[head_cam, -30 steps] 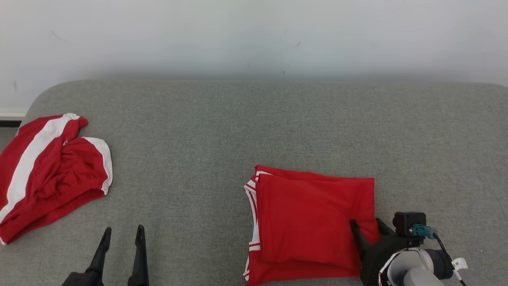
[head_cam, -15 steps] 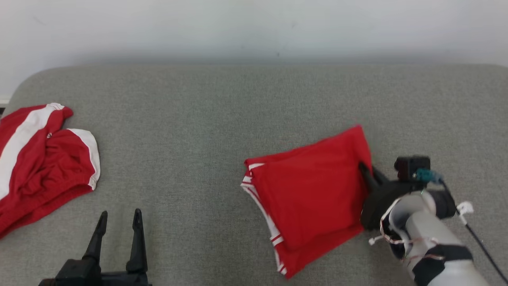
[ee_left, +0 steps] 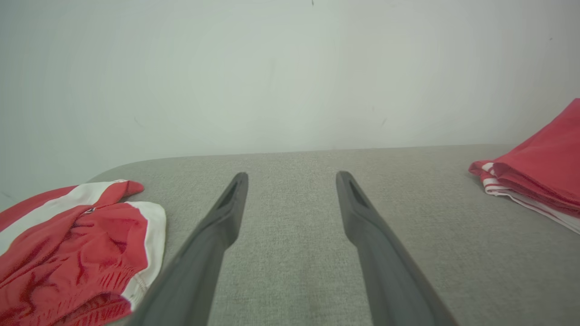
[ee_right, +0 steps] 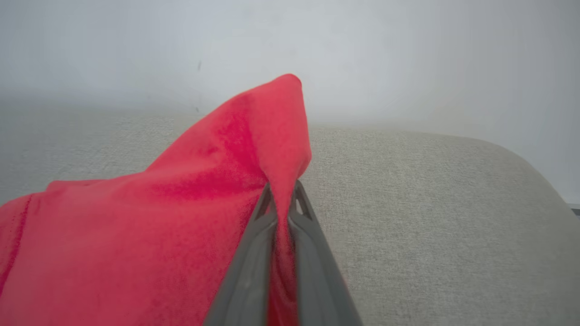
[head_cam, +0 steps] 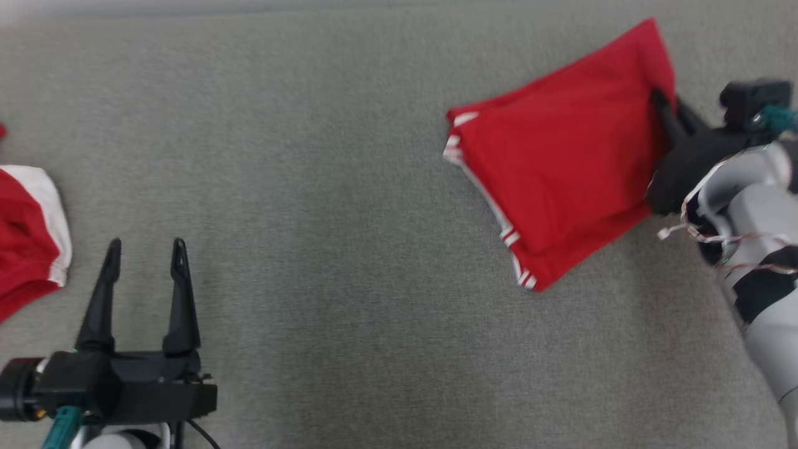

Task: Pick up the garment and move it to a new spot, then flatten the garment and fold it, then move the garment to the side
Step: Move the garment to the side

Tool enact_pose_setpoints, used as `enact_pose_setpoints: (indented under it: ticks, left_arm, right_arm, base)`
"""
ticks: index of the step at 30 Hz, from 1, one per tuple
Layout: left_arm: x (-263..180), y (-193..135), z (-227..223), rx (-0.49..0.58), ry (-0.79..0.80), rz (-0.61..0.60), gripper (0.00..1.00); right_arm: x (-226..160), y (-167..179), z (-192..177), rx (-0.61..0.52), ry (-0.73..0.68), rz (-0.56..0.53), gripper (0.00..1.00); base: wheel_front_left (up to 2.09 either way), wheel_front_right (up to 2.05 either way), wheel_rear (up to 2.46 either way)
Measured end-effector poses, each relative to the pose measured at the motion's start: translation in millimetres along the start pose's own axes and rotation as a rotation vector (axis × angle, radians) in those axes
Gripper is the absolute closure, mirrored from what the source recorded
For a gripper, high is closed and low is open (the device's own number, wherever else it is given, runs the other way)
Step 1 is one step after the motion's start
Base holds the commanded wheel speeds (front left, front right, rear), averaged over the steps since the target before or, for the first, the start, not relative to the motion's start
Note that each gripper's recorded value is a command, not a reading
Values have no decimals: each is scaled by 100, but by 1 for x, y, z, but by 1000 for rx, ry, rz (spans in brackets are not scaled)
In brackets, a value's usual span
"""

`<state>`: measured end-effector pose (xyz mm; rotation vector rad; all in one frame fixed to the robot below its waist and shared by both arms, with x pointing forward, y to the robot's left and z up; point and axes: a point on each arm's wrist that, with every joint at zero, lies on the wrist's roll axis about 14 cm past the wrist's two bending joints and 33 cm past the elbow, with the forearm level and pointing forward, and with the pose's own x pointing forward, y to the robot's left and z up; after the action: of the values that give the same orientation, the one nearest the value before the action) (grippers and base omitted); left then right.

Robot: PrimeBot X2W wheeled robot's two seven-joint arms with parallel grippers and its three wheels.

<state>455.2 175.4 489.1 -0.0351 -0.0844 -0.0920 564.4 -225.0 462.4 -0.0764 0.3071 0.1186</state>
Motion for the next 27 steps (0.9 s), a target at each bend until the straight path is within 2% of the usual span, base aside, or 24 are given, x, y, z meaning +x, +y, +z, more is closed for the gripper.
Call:
enact_pose_setpoints:
  ticks: [5, 12, 20, 27]
  left_arm:
    - [23, -10, -14, 28, 7, -52, 0]
    - [48, -31, -33, 45, 37, -134, 0]
    - [67, -49, -51, 48, 60, -198, 0]
    - [72, -56, -71, 44, 93, -223, 0]
  right_arm:
    - [5, -51, -4, -51, 11, -86, 100]
    - [-13, -121, -11, -105, 47, -224, 100]
    - [-20, -167, -4, -180, 66, -311, 100]
    - [-11, -188, 3, -284, 99, -335, 100]
  base:
    - [0, 0, 0]
    - [0, 0, 0]
    - [0, 0, 0]
    - [0, 0, 0]
